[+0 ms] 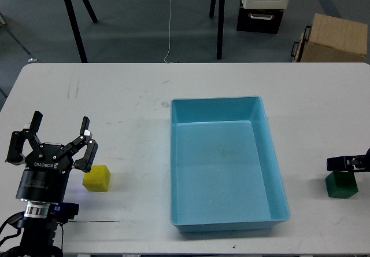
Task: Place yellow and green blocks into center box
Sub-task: 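Close the right gripper on the dark green cube, then lift the green cube and carry it over the blue tray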
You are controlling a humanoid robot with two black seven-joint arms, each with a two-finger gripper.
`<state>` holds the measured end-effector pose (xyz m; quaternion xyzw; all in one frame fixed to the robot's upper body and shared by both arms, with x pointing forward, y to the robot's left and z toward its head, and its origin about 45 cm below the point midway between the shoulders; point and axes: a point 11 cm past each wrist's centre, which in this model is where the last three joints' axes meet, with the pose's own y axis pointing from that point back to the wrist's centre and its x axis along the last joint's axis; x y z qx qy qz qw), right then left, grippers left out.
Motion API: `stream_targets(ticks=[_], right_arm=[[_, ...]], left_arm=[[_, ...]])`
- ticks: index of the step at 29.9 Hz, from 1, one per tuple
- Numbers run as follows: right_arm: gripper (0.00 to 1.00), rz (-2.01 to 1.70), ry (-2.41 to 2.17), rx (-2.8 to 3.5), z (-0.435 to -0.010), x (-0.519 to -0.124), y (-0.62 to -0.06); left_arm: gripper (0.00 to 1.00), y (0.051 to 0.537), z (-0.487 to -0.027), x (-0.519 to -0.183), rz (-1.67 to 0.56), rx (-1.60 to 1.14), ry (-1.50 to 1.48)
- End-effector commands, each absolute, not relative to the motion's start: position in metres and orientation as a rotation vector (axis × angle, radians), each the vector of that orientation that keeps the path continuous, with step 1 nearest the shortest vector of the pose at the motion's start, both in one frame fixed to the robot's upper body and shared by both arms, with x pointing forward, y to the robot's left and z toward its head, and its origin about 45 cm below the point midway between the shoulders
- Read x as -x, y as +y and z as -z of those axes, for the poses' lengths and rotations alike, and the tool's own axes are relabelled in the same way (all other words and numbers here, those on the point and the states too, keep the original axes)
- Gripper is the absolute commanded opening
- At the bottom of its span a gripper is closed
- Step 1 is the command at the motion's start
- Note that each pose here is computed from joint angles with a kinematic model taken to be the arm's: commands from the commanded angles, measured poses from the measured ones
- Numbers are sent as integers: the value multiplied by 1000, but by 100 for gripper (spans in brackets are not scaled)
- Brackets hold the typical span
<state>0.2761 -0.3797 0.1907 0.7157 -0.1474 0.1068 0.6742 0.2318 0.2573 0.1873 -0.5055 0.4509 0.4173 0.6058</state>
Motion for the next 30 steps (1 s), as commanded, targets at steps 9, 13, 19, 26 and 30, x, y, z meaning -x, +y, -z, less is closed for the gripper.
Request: stream_targets(ticks=[9, 13, 19, 26, 30], right_arm=[[97, -186, -296, -1612, -171, -257, -383], [28, -189, -288, -1580, -168, -258, -381], [1, -199, -338, -1578, -164, -258, -379], [1, -267, -423, -1685, -196, -278, -349], [1, -274, -572, -1831, -247, -312, -314]], left_arm=[[100, 258, -182, -231, -979, 1164, 1054], [100, 258, -181, -231, -980, 1163, 1055], [100, 258, -181, -231, -979, 1163, 1056], [100, 257, -182, -231, -977, 1165, 1056], [100, 257, -182, -231, -977, 1165, 1056]])
